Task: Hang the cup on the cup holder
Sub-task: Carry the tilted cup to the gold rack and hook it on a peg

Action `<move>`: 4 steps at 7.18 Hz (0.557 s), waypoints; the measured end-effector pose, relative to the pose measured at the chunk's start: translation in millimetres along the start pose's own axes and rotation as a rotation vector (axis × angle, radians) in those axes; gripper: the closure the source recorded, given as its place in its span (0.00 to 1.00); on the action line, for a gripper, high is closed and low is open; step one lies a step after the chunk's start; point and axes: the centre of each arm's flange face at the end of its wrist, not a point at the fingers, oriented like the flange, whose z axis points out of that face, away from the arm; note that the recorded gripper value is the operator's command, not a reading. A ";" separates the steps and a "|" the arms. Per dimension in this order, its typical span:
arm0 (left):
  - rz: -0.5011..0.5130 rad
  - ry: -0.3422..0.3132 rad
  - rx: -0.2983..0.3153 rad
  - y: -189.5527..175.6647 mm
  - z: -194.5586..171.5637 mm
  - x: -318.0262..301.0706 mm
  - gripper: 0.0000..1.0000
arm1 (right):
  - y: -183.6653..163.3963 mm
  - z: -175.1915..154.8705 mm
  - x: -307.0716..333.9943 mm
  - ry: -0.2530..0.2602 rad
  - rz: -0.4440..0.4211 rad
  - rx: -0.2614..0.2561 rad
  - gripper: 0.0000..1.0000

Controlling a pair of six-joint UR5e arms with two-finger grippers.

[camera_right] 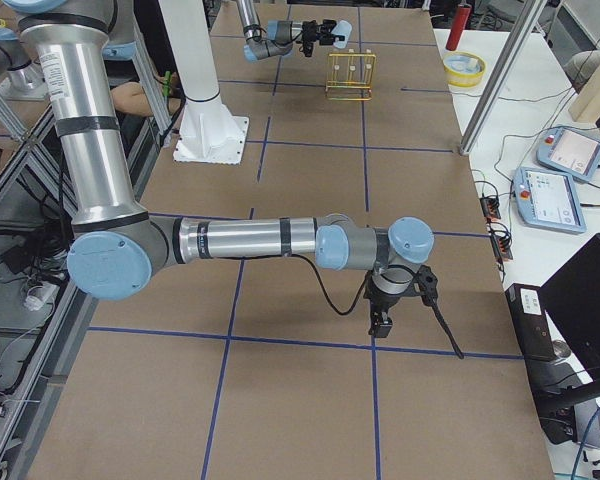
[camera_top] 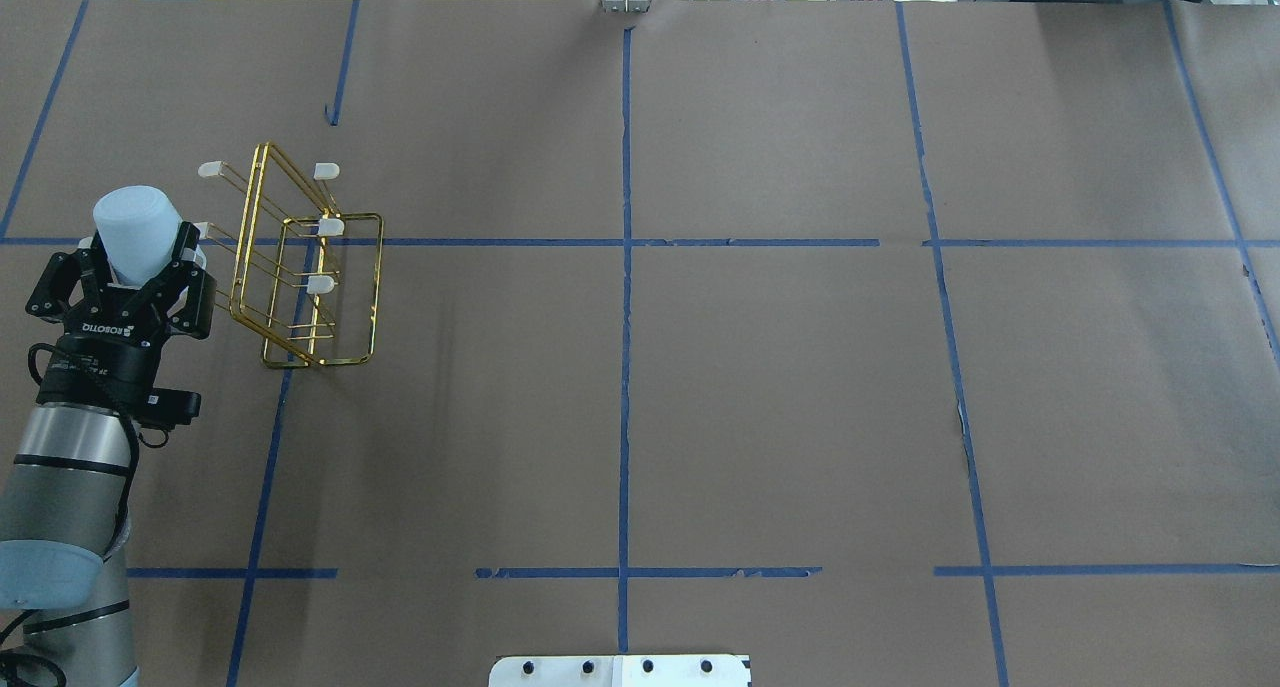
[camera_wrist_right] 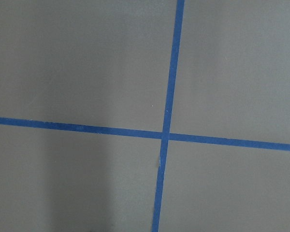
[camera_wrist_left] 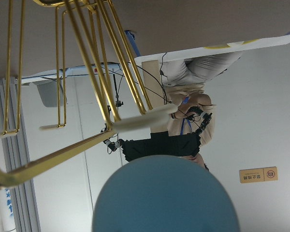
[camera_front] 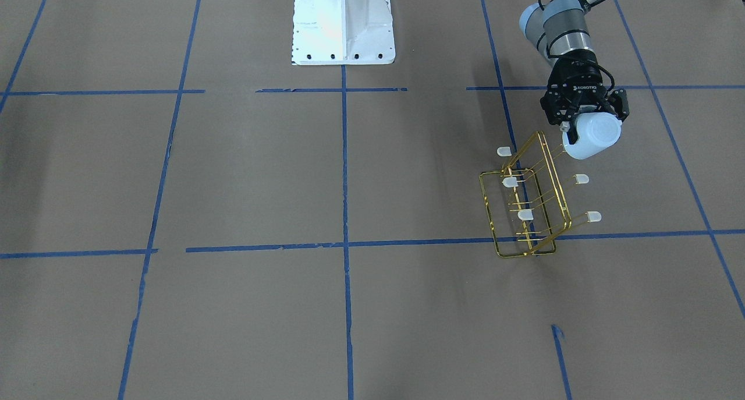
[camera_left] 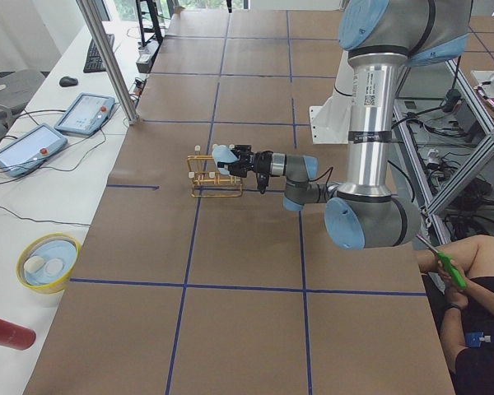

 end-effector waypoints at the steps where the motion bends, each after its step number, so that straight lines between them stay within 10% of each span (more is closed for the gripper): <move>1: 0.005 -0.001 0.002 -4.6 1.7 -3.1 1.00 | 0.0 -0.2 0.2 0.000 0.000 0.000 0.00; 4: 0.017 -0.013 0.011 -11.9 4.2 -5.1 1.00 | 0.1 -0.1 0.3 0.000 0.001 -0.001 0.00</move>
